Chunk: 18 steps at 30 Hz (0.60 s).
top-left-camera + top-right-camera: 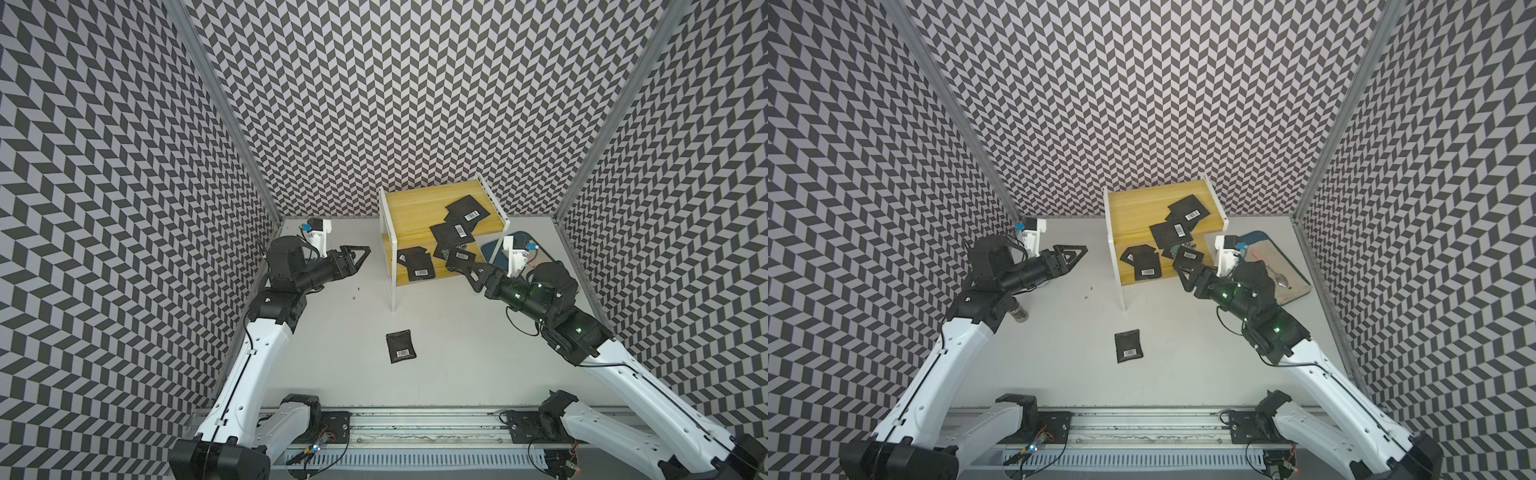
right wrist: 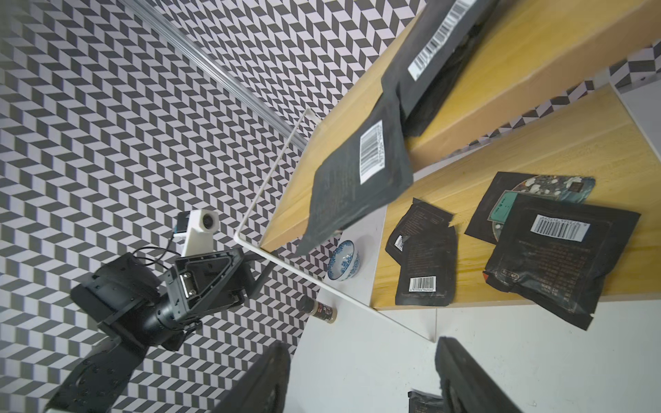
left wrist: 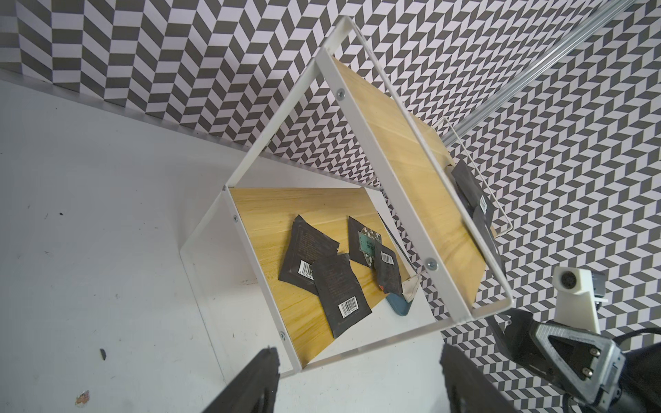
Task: Remove the tea bags from the shelf
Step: Place the tea bag at the center of the board, then pick up the tea bag from the shelf.
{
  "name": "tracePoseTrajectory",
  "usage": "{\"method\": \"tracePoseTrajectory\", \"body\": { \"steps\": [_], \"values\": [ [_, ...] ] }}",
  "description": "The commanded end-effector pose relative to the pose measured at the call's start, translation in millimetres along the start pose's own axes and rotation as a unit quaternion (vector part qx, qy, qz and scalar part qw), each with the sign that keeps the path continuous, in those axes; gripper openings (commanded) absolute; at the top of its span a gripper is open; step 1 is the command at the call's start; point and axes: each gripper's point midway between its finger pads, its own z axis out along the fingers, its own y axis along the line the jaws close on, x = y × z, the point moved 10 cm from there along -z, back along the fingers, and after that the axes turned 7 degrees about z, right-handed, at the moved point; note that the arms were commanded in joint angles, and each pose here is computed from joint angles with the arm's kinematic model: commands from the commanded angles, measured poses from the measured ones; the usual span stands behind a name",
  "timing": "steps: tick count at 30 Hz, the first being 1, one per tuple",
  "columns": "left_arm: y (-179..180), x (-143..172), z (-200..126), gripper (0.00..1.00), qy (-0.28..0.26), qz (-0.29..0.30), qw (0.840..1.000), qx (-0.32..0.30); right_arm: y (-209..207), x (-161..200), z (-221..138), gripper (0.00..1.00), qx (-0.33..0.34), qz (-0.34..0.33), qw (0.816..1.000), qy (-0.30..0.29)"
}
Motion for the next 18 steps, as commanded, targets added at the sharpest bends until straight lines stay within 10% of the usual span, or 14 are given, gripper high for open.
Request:
{"method": "tracePoseTrajectory", "body": {
  "steps": [1, 18],
  "values": [
    [-12.7, -4.1, -4.6, 0.75, -0.005, 0.012, 1.0, 0.016, 10.3, -9.2, -1.2, 0.67, -0.034, 0.023, 0.999, 0.014],
    [-6.6, 5.9, 0.8, 0.75, 0.003, -0.001, 1.0, 0.015, 7.3, -44.1, 19.6, 0.59, -0.094, 0.123, 0.988, 0.001]
  ]
}}
